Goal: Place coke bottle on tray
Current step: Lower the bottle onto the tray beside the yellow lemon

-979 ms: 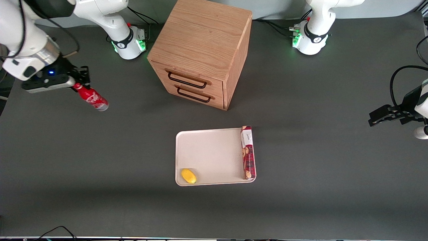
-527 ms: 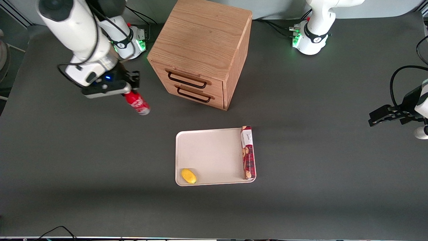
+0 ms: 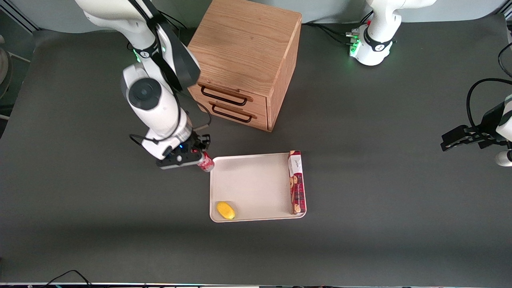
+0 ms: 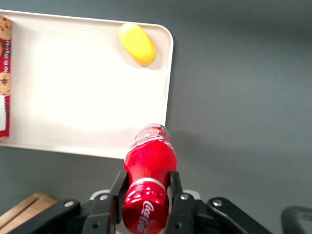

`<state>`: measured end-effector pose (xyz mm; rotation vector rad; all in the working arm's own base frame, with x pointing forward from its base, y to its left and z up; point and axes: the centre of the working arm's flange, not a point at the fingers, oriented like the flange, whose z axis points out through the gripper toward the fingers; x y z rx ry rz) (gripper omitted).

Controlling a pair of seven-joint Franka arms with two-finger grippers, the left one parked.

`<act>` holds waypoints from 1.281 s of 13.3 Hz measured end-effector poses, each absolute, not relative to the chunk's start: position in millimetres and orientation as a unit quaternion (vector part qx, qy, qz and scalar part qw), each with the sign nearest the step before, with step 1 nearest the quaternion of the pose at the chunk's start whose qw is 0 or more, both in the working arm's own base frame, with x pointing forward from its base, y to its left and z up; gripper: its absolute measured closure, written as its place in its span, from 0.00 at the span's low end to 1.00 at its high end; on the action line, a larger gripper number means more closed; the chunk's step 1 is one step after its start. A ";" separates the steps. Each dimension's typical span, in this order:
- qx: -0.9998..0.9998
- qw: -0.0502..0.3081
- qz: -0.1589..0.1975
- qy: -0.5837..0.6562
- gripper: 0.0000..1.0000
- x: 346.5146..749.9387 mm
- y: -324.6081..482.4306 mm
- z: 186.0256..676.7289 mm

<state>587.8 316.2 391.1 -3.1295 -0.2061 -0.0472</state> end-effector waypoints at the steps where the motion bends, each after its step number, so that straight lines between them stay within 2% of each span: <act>1: -0.998 0.001 -0.014 -0.067 0.61 595.3 321.8 378.0; 6: -0.997 0.003 -0.028 -0.070 0.61 619.0 338.9 347.0; 17: -0.997 0.005 -0.036 -0.069 0.61 627.7 344.0 309.7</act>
